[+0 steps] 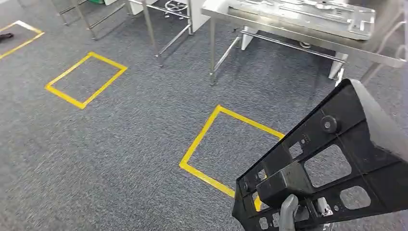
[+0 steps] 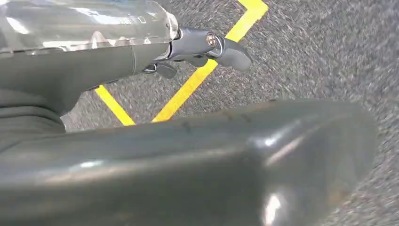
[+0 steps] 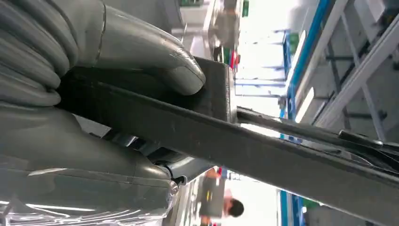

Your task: Take the parts from the cabinet and place them on the table.

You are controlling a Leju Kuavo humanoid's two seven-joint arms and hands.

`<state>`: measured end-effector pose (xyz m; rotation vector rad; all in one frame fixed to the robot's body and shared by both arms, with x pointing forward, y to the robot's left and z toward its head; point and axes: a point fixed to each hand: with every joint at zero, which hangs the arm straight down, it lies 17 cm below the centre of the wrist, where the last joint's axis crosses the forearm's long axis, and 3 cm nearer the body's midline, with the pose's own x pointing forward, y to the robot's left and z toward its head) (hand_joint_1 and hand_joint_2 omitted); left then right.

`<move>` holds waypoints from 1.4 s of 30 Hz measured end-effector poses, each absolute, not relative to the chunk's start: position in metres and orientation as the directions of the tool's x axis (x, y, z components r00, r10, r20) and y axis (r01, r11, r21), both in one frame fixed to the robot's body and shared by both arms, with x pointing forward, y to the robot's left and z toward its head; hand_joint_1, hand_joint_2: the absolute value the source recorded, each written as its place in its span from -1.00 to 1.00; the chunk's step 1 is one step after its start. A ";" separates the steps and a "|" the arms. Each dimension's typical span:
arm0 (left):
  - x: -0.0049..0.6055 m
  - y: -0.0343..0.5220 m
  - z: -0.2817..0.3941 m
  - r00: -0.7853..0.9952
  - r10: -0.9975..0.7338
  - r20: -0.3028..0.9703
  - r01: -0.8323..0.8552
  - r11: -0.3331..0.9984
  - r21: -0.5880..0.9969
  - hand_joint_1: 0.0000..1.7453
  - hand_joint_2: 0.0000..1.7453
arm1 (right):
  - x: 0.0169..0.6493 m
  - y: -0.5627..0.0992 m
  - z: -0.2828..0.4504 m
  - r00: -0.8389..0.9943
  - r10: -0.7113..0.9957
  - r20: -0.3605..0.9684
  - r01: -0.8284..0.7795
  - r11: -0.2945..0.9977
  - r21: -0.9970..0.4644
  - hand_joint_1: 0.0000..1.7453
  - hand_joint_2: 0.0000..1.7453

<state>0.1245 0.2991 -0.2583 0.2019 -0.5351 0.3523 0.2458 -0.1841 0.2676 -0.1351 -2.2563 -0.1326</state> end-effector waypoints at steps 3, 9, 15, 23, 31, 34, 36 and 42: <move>0.123 0.299 -0.259 0.804 0.275 0.528 -0.378 0.921 0.097 -1.00 -1.00 | 0.246 -0.184 0.268 -0.633 0.053 0.773 0.143 0.989 0.048 1.00 1.00; 0.128 0.297 -0.258 0.800 0.277 0.532 -0.378 0.922 0.089 -1.00 -1.00 | 0.246 -0.184 0.266 -0.626 0.055 0.778 0.144 0.989 0.046 1.00 1.00; 0.122 0.295 -0.259 0.805 0.277 0.525 -0.374 0.923 0.086 -1.00 -1.00 | 0.248 -0.184 0.267 -0.623 0.056 0.780 0.147 0.988 0.046 1.00 1.00; 0.134 0.292 -0.256 0.788 0.288 0.544 -0.378 0.924 0.059 -1.00 -1.00 | 0.250 -0.188 0.263 -0.600 0.103 0.793 0.190 0.982 0.016 1.00 1.00; 0.124 0.291 -0.258 0.798 0.291 0.528 -0.376 0.925 0.059 -1.00 -1.00 | 0.253 -0.189 0.260 -0.584 0.120 0.803 0.204 0.979 0.002 1.00 1.00; 0.121 0.296 -0.259 0.800 0.289 0.526 -0.377 0.924 0.066 -1.00 -1.00 | 0.254 -0.189 0.259 -0.578 0.127 0.806 0.211 0.978 -0.003 1.00 1.00; 0.125 0.295 -0.258 0.798 0.288 0.529 -0.376 0.925 0.063 -1.00 -1.00 | 0.255 -0.189 0.258 -0.576 0.130 0.807 0.214 0.977 -0.005 1.00 1.00; 0.125 0.294 -0.258 0.798 0.292 0.527 -0.379 0.923 0.062 -1.00 -1.00 | 0.257 -0.191 0.254 -0.560 0.138 0.817 0.225 0.974 -0.010 1.00 1.00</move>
